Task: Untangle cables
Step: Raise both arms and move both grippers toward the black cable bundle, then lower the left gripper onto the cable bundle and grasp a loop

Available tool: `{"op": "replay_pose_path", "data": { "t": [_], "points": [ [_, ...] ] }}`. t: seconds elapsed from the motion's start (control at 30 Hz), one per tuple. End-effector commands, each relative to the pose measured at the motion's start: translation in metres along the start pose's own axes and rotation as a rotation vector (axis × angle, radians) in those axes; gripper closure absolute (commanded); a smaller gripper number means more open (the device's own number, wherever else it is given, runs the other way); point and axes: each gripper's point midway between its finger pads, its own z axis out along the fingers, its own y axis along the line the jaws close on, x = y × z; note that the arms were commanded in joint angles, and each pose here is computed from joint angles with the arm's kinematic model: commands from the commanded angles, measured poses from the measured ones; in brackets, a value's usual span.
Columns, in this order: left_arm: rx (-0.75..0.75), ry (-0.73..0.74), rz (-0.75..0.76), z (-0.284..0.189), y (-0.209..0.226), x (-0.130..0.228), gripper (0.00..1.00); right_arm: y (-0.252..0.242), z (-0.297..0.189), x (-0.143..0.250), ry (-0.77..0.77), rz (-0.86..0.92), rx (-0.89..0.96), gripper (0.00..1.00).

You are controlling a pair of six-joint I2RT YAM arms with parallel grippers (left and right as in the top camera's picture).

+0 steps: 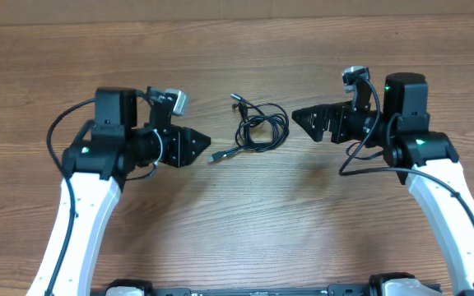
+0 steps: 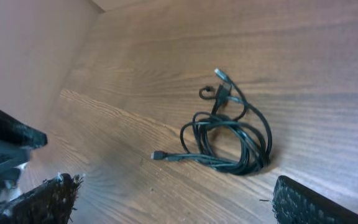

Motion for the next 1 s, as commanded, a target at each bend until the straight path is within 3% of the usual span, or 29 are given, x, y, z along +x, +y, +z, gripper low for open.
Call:
{"op": "replay_pose_path", "data": {
  "t": [0.0, 0.03, 0.17, 0.43, 0.6, 0.97],
  "points": [
    [0.024, 0.028, -0.022, 0.008, 0.004, -0.002, 0.88, 0.009, -0.003, -0.008, -0.013, 0.056, -0.025, 0.0],
    [0.023, 0.043, -0.036, 0.012, 0.007, 0.0, 0.95, 0.009, -0.003, -0.007, -0.011, 0.077, -0.025, 0.0],
    [0.029, 0.101, -0.096, 0.026, 0.017, 0.009, 0.96, 0.006, -0.003, 0.01, 0.053, 0.267, -0.005, 0.0],
    [0.046, 0.23, -0.14, 0.055, 0.019, 0.033, 0.95, 0.003, -0.005, 0.032, 0.129, 0.47, 0.03, 0.0],
    [0.041, 0.284, -0.147, 0.071, 0.009, 0.044, 0.96, -0.001, -0.006, 0.045, 0.17, 0.51, 0.06, 0.0],
    [-0.19, 0.24, -0.15, 0.093, 0.02, 0.038, 0.96, -0.024, -0.01, 0.057, 0.174, 0.534, 0.207, 0.0]
  ]
}}
